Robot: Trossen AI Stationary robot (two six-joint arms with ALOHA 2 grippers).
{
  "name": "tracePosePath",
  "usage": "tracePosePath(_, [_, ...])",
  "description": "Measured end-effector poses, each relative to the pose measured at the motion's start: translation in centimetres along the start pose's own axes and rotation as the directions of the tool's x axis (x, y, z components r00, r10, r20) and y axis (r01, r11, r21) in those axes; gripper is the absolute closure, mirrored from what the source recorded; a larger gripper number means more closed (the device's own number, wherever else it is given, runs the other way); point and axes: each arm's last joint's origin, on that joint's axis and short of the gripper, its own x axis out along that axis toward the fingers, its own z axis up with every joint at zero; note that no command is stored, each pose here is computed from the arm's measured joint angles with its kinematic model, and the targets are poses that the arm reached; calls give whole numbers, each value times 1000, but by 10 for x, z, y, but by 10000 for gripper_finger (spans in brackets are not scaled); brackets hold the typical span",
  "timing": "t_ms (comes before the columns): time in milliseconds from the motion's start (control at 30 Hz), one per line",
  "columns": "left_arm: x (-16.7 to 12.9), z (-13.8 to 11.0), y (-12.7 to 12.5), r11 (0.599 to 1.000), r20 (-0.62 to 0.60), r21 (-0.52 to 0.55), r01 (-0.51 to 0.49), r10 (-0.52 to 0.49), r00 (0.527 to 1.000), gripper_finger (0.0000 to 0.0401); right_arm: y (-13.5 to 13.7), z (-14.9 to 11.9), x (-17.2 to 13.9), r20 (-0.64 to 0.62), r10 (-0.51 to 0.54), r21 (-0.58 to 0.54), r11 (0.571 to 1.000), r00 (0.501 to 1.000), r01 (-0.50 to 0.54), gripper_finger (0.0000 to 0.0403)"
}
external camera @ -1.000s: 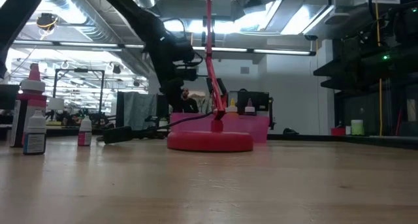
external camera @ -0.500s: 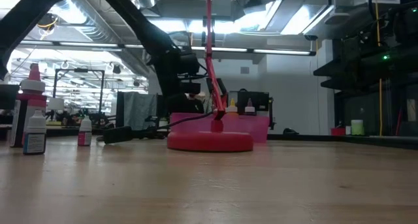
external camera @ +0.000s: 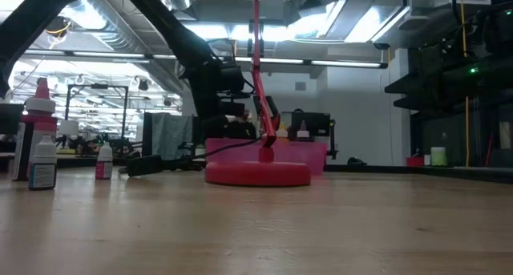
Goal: Pick & Place food coloring
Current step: Put the small red food coloring bottle into the red bin
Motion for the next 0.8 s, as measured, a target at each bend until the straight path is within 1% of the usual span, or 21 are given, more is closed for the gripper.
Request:
tracePosePath(100, [-4,0,0,1000,8,-21,-4,4,1000,253,0,0,0,0,0,0,1000,1000,0,97])
tracePosePath(267, [-18,3,1,999,47,-25,-22,24,999,214,0,0,0,0,0,0,1000,1000,0,97])
tracePosePath(333, [-26,4,2,998,48,-29,-49,50,998,201,0,0,0,0,0,1,1000,1000,0,97])
tracePosePath(433, [-41,3,2,990,36,-56,-130,132,991,186,0,0,0,0,0,0,1000,1000,0,97])
tracePosePath(500, [-57,4,0,982,43,-76,-173,177,983,181,0,0,0,0,0,1,1000,1000,0,97])
tracePosePath(567, [-78,5,-6,978,81,-94,-185,193,978,178,0,0,0,0,0,0,1000,1000,0,97])
tracePosePath(700, [-121,3,-22,966,150,-207,-154,187,971,179,0,0,0,0,0,1,1000,1000,0,97])
tracePosePath(800, [-147,-5,-34,942,158,-312,-121,177,971,181,0,0,0,0,0,0,1000,1000,0,97])
